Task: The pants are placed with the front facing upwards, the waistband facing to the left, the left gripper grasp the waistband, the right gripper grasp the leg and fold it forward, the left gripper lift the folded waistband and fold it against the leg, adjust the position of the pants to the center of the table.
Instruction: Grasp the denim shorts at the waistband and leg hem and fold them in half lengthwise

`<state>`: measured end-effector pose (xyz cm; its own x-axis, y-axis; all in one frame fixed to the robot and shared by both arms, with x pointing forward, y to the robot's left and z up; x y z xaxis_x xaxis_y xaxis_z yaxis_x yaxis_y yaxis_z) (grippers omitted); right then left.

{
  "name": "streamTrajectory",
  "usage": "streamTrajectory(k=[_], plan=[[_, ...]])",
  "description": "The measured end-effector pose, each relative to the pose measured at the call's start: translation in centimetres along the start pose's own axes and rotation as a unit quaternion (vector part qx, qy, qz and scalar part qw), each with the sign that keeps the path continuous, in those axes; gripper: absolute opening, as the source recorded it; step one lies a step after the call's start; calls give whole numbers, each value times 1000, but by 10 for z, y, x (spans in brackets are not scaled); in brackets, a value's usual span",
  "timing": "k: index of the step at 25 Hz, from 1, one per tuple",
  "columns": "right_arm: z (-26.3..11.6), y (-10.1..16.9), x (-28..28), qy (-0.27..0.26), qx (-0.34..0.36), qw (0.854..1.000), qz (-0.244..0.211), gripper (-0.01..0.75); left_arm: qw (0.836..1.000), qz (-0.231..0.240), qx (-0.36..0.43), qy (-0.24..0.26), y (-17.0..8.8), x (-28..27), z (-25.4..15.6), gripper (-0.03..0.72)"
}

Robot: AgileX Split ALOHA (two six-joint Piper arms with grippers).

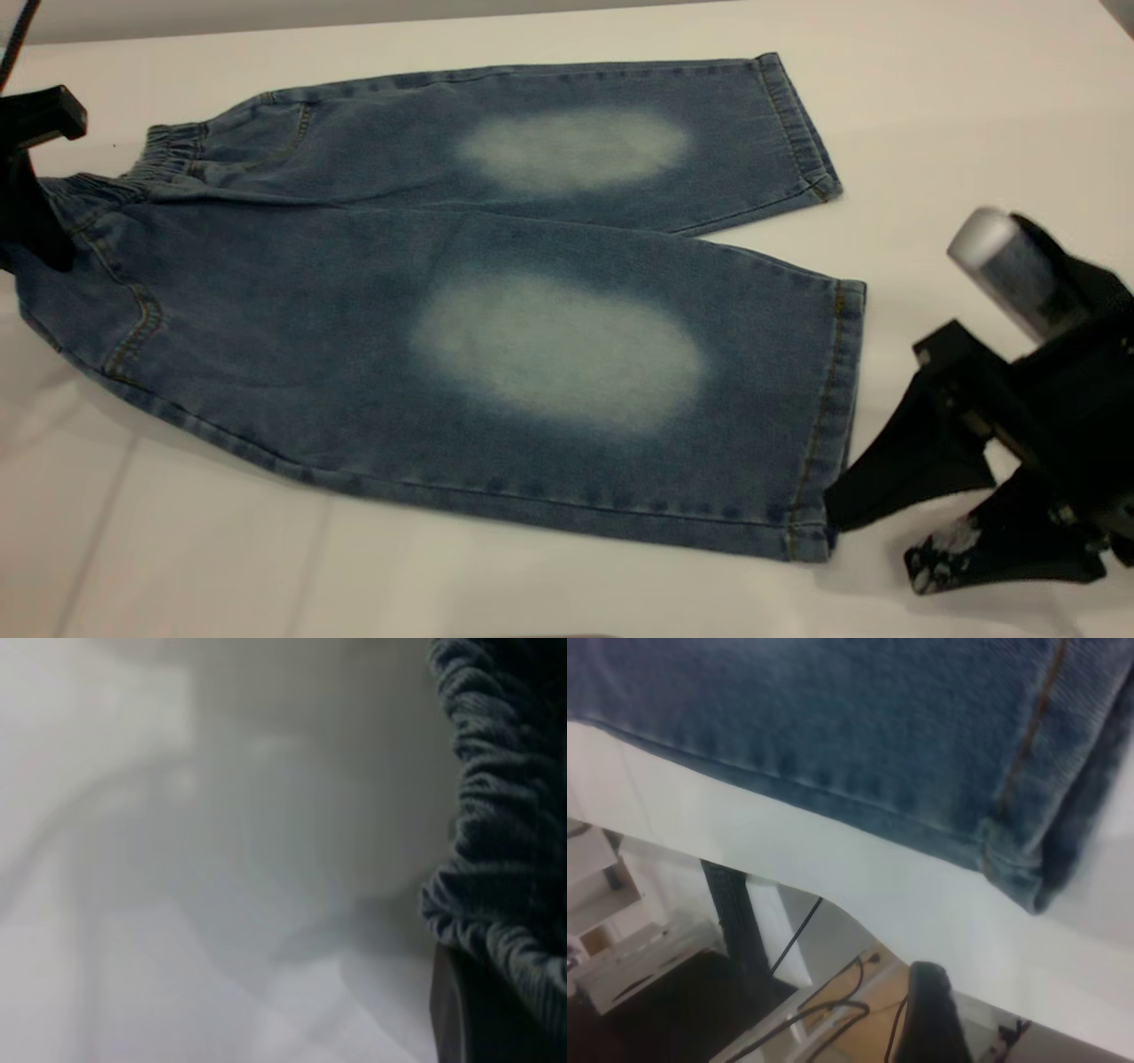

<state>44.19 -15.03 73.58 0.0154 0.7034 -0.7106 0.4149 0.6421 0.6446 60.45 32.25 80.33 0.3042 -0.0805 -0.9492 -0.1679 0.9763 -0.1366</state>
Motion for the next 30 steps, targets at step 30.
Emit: streamTrajectory(k=[30], plan=[[37,29,38,-26,-31,999,20,302,1000,-5,-6,-1,-3,0,0,90]])
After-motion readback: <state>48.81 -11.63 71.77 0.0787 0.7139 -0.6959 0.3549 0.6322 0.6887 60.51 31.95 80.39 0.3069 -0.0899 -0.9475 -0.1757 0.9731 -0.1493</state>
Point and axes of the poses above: a point on each arm's last joint axis where the gripper is mounted, x pointing out along that axis toward the gripper, y along the wrist's bending axis when the last joint is at zero, z = x × y, the point moved 10 cm from there along x, pointing out along that axis toward the gripper, and after that the axes turned 9 degrees about x, right-handed, at the moved point
